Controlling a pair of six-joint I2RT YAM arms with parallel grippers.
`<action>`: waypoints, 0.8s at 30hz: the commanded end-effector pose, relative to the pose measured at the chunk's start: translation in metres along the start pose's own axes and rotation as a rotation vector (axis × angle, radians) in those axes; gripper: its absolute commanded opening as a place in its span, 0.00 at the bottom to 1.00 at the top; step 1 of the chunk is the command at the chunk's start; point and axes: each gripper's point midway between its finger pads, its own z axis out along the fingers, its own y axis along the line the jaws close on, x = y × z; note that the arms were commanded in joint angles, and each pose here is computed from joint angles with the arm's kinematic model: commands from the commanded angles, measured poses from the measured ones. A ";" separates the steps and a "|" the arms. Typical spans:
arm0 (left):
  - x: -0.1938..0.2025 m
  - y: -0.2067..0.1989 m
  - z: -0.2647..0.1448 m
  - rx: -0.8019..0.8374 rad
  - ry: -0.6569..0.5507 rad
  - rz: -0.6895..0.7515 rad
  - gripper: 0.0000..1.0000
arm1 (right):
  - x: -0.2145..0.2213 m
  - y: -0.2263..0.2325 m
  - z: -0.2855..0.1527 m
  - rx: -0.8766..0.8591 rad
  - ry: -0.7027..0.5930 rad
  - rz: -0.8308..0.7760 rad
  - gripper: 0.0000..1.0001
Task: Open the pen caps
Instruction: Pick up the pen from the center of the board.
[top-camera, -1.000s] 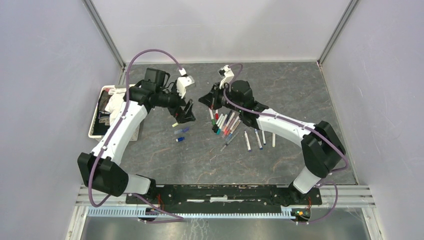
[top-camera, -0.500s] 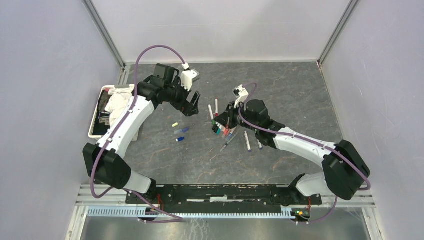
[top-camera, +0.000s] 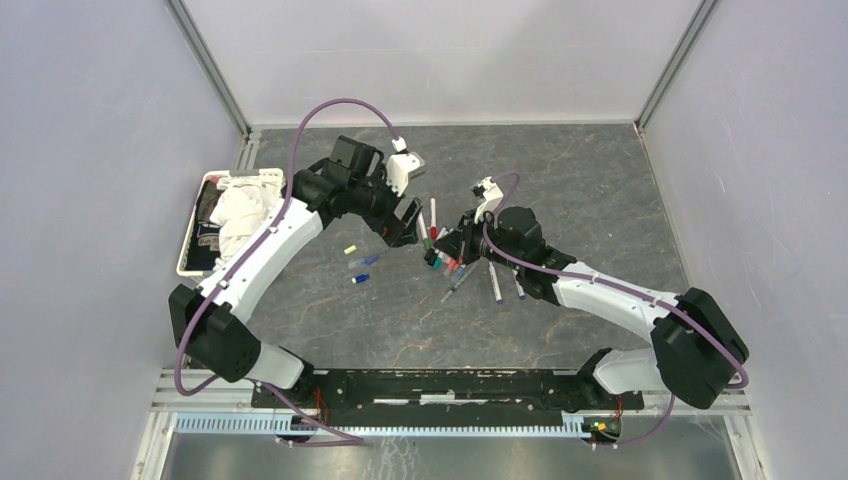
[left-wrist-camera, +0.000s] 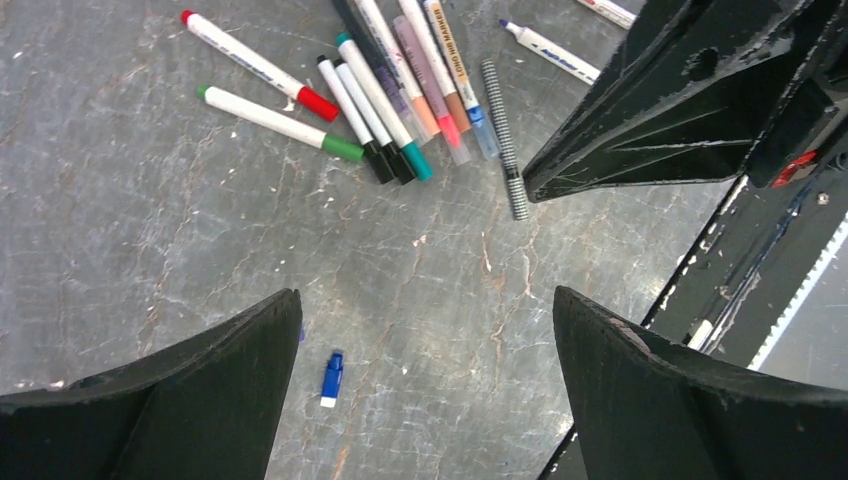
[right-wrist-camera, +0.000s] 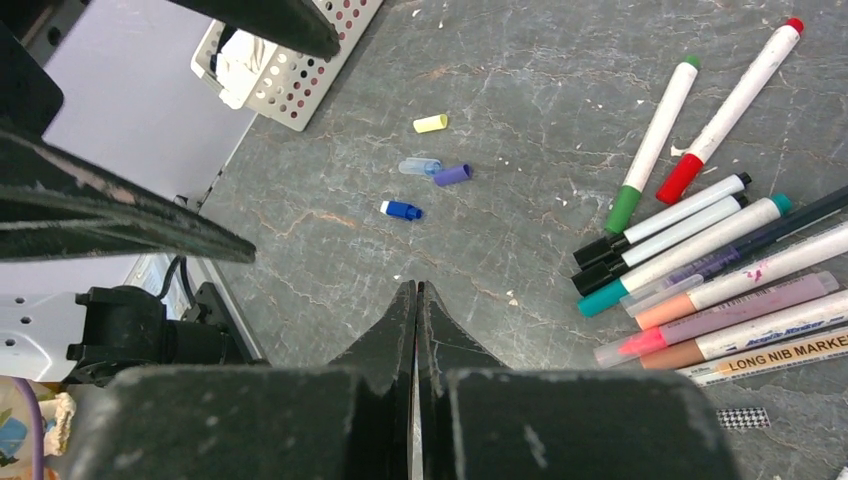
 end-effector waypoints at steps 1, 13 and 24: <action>-0.004 -0.026 0.004 0.095 -0.026 0.001 1.00 | -0.028 0.024 0.001 -0.078 -0.073 -0.005 0.00; 0.011 0.009 0.033 -0.012 0.067 0.018 0.94 | -0.022 -0.019 -0.002 0.156 -0.032 -0.048 0.08; 0.015 0.078 0.124 -0.129 0.109 -0.209 0.88 | -0.001 -0.088 -0.043 0.565 0.138 -0.079 0.44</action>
